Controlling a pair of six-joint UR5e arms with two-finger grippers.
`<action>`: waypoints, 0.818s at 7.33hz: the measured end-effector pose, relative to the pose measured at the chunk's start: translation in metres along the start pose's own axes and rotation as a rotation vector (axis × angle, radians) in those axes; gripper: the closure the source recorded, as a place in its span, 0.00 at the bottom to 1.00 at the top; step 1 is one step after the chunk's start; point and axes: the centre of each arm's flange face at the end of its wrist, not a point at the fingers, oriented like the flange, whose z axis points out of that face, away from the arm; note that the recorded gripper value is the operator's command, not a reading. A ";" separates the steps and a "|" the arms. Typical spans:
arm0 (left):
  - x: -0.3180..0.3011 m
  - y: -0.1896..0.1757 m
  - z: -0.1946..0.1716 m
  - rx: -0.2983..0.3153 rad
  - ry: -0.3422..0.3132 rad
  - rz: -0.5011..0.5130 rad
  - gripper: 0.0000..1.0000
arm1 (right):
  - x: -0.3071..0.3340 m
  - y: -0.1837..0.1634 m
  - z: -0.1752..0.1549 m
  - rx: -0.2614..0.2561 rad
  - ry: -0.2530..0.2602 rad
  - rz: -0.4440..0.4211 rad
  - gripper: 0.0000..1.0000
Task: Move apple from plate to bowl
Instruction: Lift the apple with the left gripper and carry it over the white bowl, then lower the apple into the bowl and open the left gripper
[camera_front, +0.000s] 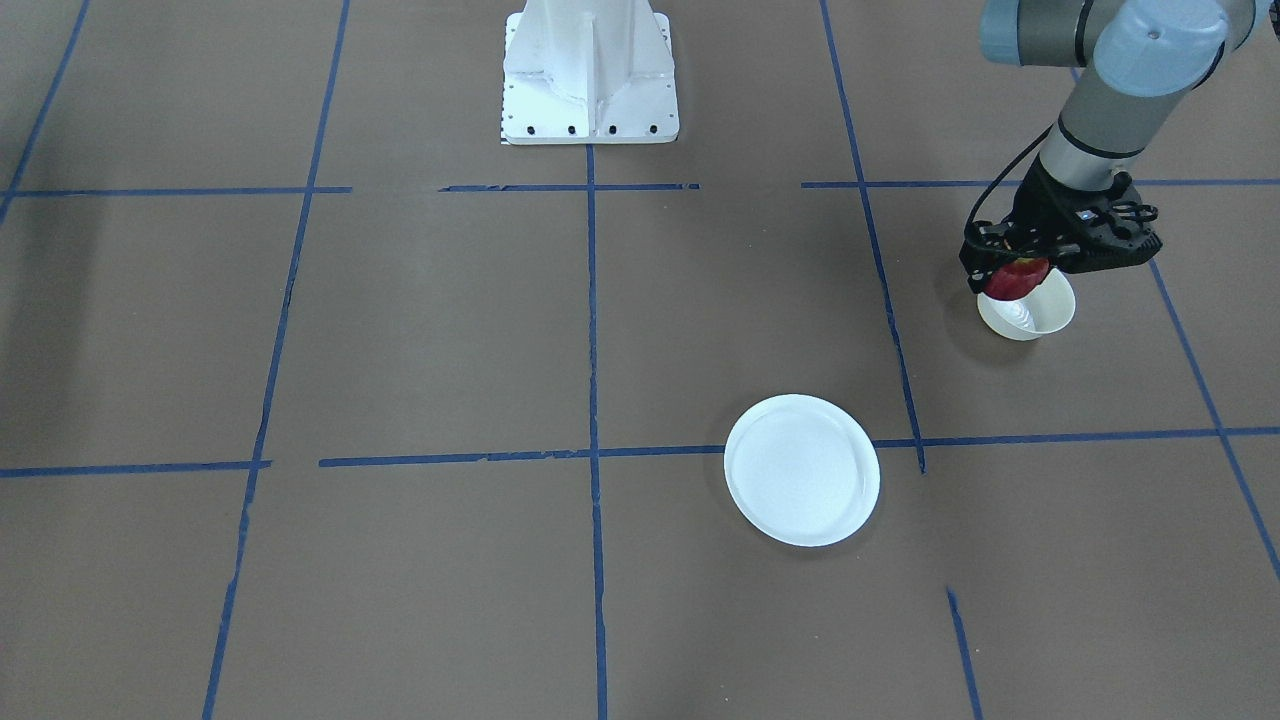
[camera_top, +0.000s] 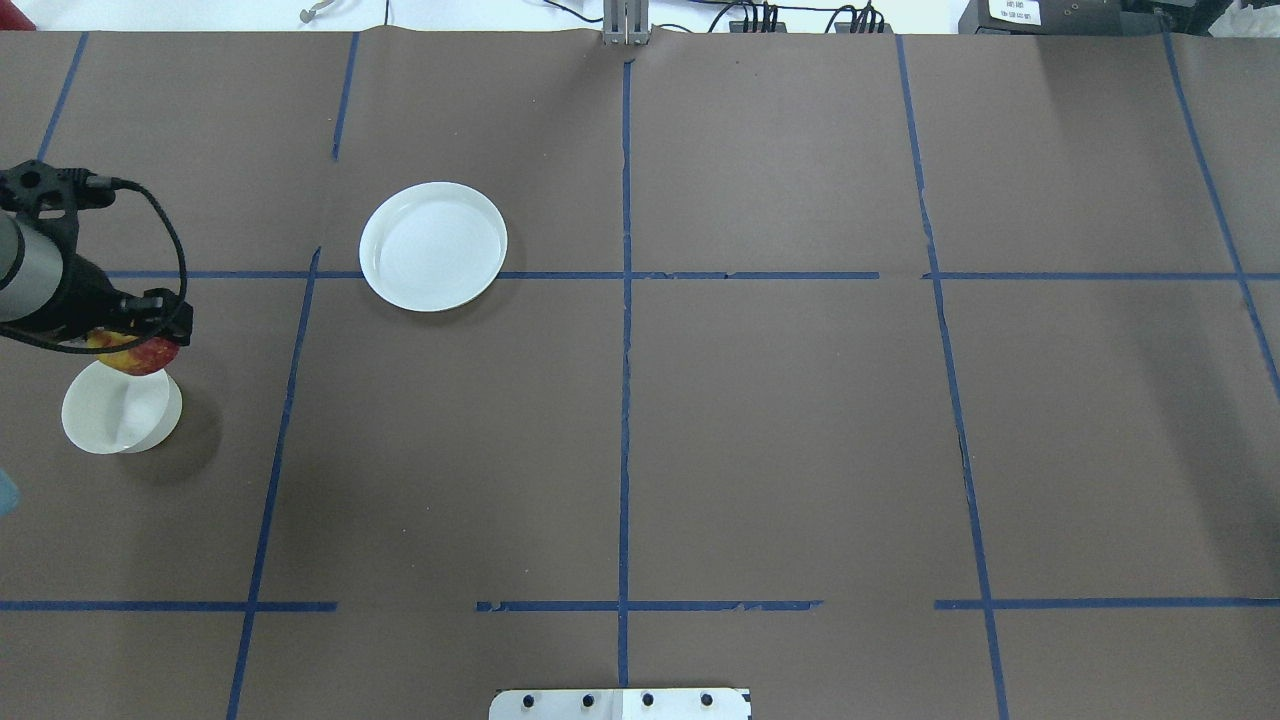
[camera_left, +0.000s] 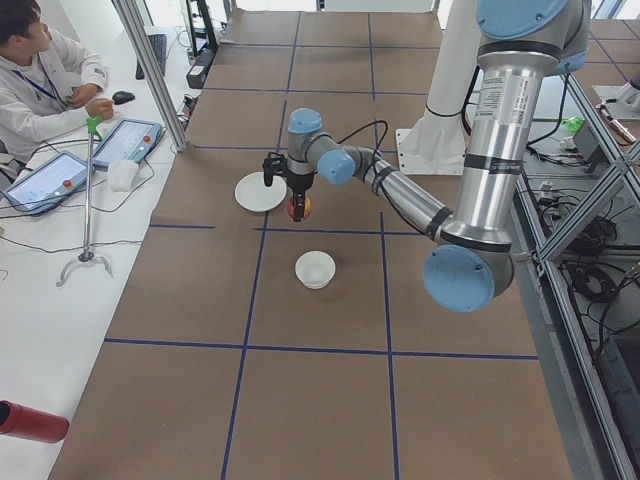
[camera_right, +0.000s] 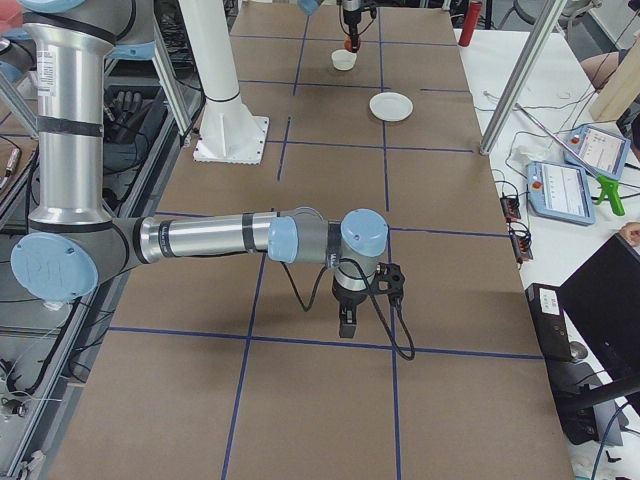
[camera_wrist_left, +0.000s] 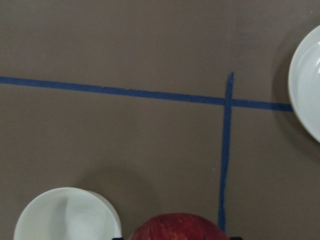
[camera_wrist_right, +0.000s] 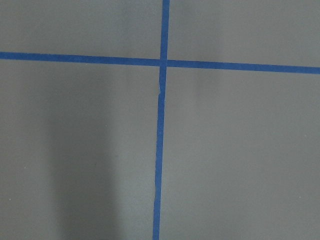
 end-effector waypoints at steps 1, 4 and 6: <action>-0.032 0.008 0.027 0.001 0.003 0.000 1.00 | 0.000 0.000 0.000 0.000 0.000 0.000 0.00; -0.063 0.023 0.093 -0.016 0.026 -0.019 0.91 | 0.000 0.000 0.000 0.000 0.000 0.001 0.00; -0.064 0.028 0.102 -0.027 0.025 -0.013 0.00 | 0.000 0.000 0.000 -0.001 0.000 0.000 0.00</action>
